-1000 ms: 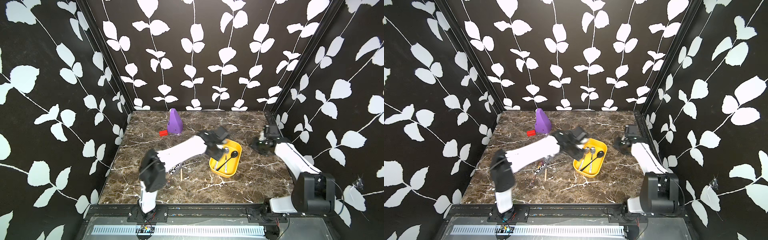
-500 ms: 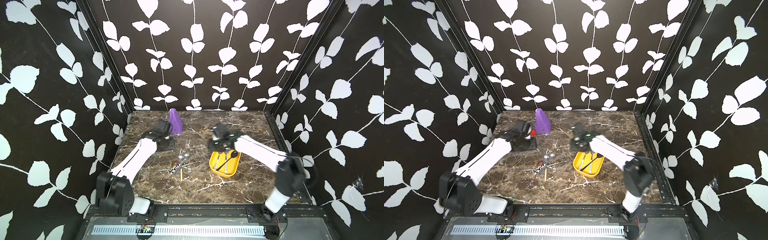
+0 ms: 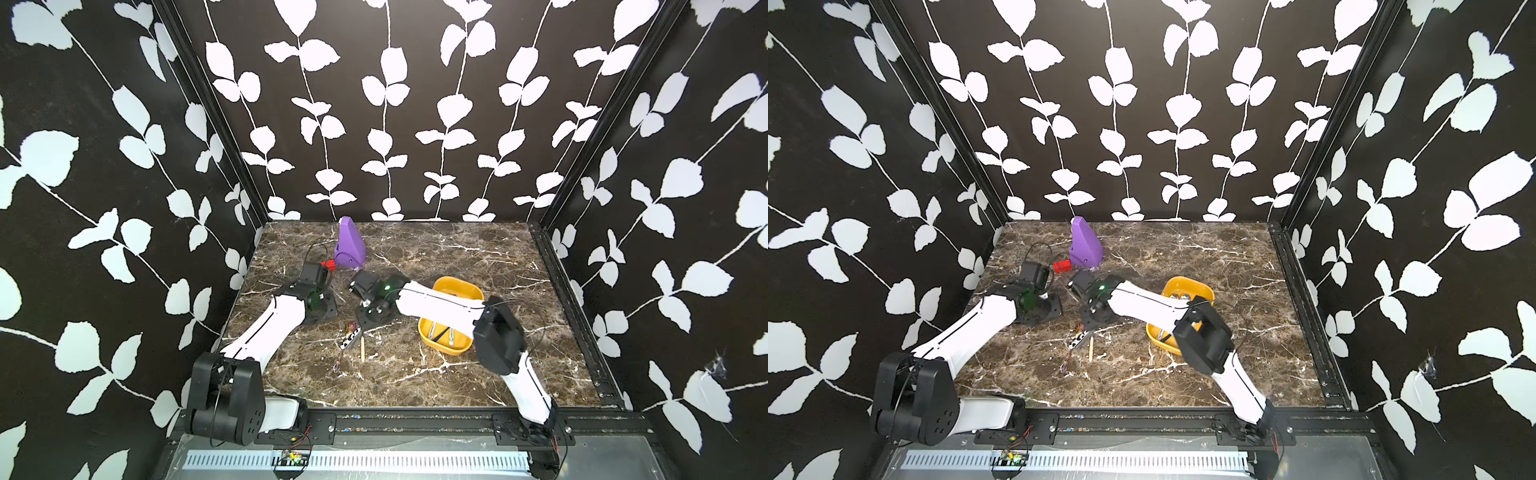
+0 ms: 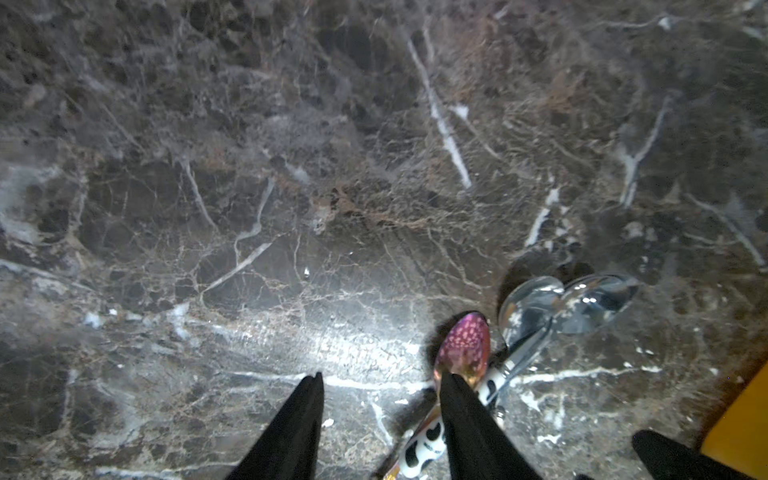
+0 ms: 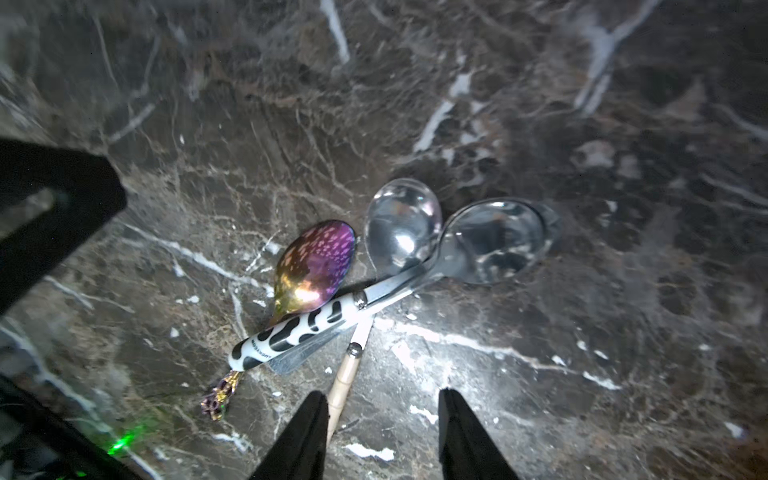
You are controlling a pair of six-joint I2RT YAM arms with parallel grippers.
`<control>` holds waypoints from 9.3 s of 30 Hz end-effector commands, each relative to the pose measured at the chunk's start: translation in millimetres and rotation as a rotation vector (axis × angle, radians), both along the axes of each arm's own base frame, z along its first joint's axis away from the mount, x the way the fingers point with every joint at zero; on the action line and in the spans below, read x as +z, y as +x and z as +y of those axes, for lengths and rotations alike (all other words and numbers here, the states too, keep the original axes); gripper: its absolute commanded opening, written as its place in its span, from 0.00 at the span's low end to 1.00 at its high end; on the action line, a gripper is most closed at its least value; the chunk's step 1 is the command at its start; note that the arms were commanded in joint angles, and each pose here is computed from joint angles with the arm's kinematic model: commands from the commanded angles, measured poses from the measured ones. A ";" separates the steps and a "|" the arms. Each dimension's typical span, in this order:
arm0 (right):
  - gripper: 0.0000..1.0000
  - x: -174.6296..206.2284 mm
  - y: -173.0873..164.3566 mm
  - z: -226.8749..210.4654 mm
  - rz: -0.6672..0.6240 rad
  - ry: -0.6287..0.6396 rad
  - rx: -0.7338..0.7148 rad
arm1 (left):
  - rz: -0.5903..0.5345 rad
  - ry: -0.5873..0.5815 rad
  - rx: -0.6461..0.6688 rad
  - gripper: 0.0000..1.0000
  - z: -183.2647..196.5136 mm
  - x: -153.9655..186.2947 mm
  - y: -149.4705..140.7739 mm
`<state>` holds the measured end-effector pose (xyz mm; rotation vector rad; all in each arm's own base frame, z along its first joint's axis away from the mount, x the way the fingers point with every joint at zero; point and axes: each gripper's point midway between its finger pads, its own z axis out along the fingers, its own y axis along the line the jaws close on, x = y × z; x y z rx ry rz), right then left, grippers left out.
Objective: Put the spoon into the storage box
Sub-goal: Adjust the spoon at the center of the board, then pick up the spoon from the center of the board, then place the spoon in the storage box, then pick up the spoon from the center of the board.
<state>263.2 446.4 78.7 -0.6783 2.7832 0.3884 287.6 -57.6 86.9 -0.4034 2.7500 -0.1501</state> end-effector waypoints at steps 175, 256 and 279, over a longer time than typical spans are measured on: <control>0.09 -8.2 31.6 -250.6 0.202 -0.102 -0.625 | -0.082 -0.043 -0.064 0.49 -0.2 2.0 -6.6; 0.47 33.9 64.6 -306.9 0.002 0.049 -0.717 | 0.146 0.180 -0.987 0.24 -263.5 -91.1 20.1; 0.46 35.2 69.9 -311.7 0.005 0.069 -0.727 | 0.016 0.065 -0.909 0.00 -251.5 -32.9 32.2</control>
